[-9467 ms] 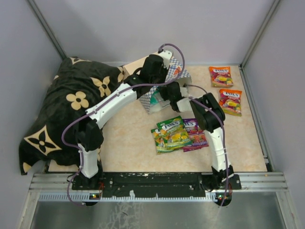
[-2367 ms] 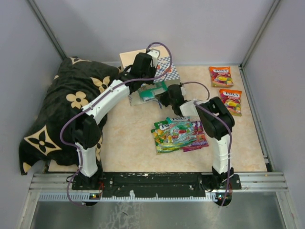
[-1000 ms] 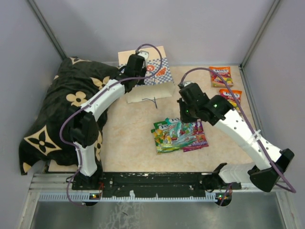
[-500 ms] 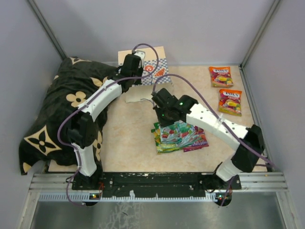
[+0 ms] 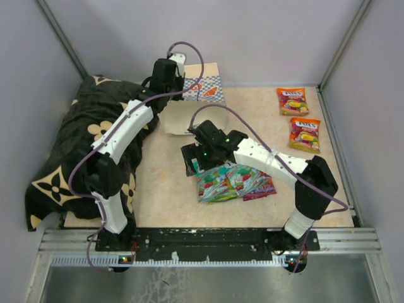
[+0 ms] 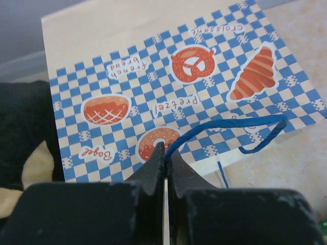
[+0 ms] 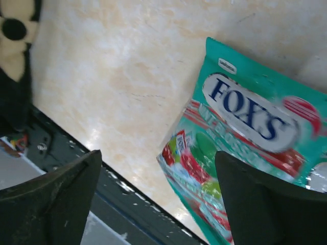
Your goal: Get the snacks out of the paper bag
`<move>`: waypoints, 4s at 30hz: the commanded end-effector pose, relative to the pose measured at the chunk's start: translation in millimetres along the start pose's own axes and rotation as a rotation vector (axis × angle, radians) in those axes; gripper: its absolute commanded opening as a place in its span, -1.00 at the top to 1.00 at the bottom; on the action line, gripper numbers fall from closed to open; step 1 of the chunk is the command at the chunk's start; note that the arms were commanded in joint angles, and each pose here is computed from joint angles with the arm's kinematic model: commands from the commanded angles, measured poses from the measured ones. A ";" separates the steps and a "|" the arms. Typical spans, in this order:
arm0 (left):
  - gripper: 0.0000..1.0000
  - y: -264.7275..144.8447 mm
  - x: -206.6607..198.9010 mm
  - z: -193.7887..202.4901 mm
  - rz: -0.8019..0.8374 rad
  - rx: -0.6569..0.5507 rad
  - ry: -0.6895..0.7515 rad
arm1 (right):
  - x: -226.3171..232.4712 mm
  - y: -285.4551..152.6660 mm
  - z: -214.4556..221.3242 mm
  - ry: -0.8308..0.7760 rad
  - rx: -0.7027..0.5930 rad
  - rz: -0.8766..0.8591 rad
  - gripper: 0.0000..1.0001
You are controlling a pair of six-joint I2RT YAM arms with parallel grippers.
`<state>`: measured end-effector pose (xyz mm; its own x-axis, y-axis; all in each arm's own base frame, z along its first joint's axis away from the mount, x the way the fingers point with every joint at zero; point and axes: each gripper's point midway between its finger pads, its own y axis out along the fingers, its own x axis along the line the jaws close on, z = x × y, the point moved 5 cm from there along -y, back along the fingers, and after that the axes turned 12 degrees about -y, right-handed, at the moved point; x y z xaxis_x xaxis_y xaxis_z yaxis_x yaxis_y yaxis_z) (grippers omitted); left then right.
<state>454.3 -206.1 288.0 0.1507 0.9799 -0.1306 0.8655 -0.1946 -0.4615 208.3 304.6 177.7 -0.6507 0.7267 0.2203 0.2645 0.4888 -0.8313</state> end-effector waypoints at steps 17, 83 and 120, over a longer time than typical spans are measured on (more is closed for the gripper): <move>1.00 -65.7 -2.1 -134.5 -0.065 -0.360 0.037 | -79.0 -123.4 -104.4 -0.077 -0.815 0.107 -0.98; -1.00 -99.0 77.0 61.0 0.223 -0.446 -0.092 | -203.3 -30.4 -169.2 -0.319 -0.733 0.060 -0.90; -0.58 73.0 91.2 17.4 0.444 -0.386 0.041 | -235.1 -9.0 -228.1 -0.309 -0.743 0.071 -0.41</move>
<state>521.3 -123.3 197.2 0.4539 0.8586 -0.2385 0.8628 -0.4903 -0.1232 525.9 240.2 215.7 -0.7384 0.6741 -0.0193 0.6402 0.6918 -0.3339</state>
